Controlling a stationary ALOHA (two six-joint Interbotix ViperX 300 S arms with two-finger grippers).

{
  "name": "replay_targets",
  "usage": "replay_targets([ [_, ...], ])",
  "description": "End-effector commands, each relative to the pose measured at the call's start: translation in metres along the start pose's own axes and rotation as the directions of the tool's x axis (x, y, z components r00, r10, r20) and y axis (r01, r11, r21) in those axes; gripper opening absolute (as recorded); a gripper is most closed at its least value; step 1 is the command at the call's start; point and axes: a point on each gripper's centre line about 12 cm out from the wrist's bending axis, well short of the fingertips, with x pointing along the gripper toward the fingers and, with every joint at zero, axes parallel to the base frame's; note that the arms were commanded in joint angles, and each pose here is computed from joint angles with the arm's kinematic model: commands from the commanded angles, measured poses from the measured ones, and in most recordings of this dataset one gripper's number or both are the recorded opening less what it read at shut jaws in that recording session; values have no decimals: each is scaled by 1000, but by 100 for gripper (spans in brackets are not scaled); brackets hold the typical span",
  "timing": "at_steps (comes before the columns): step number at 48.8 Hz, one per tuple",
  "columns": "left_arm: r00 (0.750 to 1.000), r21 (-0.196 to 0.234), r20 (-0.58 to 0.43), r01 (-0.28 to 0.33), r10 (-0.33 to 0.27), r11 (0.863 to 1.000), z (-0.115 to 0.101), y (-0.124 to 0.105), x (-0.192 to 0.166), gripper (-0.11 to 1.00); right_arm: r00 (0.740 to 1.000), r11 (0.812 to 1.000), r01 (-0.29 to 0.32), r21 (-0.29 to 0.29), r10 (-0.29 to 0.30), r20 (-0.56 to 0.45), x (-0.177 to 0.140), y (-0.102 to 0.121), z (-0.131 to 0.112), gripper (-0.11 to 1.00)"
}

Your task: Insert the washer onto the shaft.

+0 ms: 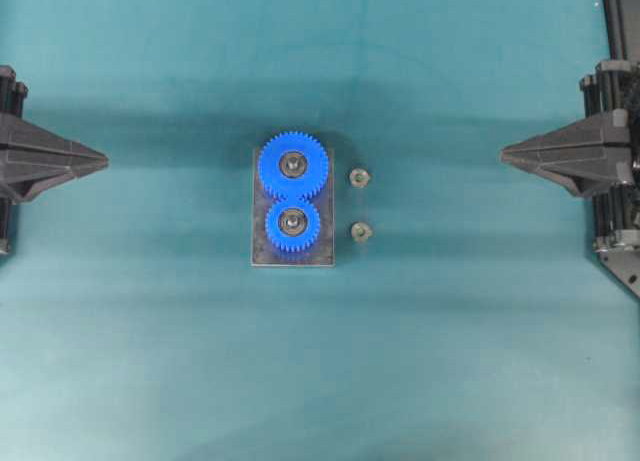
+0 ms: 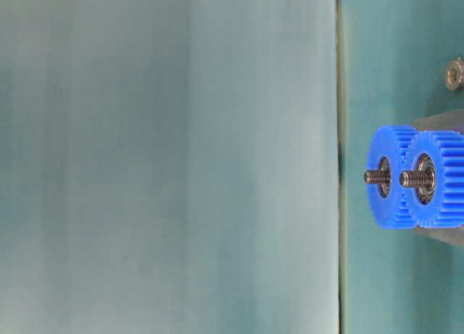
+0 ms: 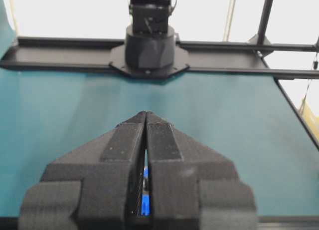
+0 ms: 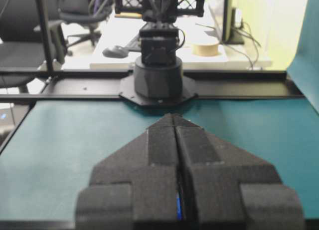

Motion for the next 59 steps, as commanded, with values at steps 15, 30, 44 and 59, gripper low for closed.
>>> replay_targets([
  [15,978,-3,-210,16,-16,1000,13,-4,23,1,963,991,47,126,-12,-269,3,-2,-9,0],
  [30,935,8,-354,17,-13,1000,8,-3,29,1,818,984,140,108,-53,-573,26,-17,-23,0],
  [44,922,8,-387,16,-12,1000,5,-3,40,1,706,980,193,56,-99,-701,61,-36,-46,0],
  [59,917,8,-400,16,-12,1000,0,-3,40,1,620,973,226,39,-113,-776,87,-50,-74,0],
])
